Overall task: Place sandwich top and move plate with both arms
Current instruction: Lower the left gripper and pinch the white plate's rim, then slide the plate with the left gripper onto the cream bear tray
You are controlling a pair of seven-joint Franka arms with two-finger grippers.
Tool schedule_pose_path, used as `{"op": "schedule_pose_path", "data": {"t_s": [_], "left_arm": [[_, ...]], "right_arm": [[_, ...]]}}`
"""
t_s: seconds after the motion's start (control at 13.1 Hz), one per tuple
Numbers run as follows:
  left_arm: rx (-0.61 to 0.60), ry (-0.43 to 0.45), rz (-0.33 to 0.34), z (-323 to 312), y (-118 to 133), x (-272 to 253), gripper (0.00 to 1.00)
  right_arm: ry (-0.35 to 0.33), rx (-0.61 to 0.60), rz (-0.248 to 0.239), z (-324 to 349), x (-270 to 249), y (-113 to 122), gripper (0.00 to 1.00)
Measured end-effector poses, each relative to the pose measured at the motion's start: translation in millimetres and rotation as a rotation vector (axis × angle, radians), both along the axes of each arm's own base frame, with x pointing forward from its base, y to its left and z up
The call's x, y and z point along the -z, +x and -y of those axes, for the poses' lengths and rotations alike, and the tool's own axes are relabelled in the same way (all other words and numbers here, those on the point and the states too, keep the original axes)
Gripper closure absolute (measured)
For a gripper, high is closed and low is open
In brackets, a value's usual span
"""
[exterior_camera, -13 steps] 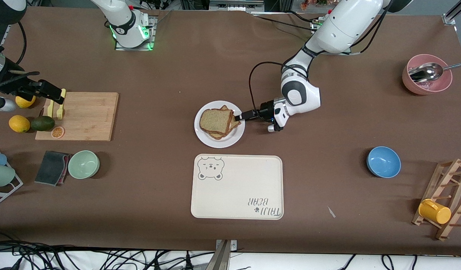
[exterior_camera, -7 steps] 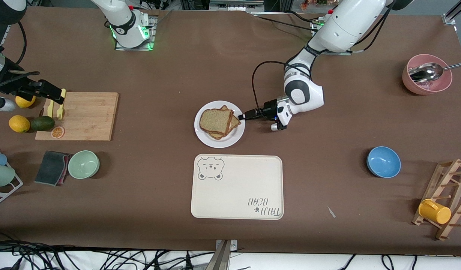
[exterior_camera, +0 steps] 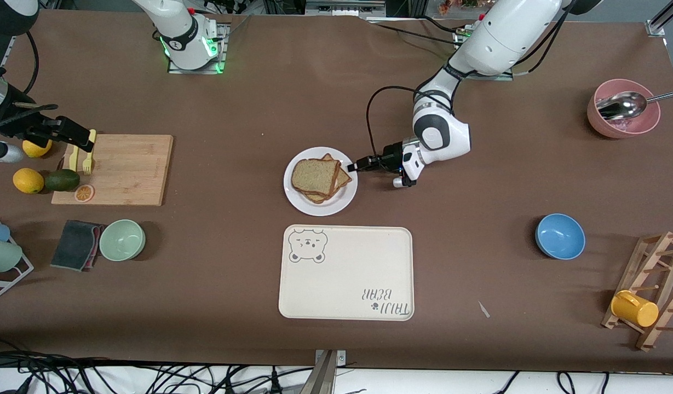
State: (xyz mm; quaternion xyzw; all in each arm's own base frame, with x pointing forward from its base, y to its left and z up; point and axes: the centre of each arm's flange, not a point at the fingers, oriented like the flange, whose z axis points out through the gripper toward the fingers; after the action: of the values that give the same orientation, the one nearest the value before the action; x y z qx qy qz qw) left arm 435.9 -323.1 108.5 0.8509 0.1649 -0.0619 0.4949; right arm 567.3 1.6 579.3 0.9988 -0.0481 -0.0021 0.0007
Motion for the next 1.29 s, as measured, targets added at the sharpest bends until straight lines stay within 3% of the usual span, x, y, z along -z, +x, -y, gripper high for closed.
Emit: {"op": "schedule_pose_path", "data": {"t_s": [0.08,0.15,0.3,0.38,0.84,1.29], "left_arm": [[0.0,0.0,0.0,0,0,0,0.71],[0.001,-0.001,0.0,1,0,0,0.81],[-0.007,-0.008,-0.005,4,-2,-2,0.87],[-0.002,-0.013,0.002,6,-2,-3,0.96],[-0.002,-0.015,0.009,6,-1,-7,0.95],[-0.016,-0.018,0.059,3,13,-32,0.95]], "right_arm": [[0.0,0.0,0.0,0,0,0,0.0],[0.0,0.0,0.0,0,0,0,0.0],[0.0,0.0,0.0,0,0,0,0.0],[0.0,0.0,0.0,0,0,0,0.0],[0.0,0.0,0.0,0,0,0,0.0],[0.0,0.0,0.0,0,0,0,0.0]]}}
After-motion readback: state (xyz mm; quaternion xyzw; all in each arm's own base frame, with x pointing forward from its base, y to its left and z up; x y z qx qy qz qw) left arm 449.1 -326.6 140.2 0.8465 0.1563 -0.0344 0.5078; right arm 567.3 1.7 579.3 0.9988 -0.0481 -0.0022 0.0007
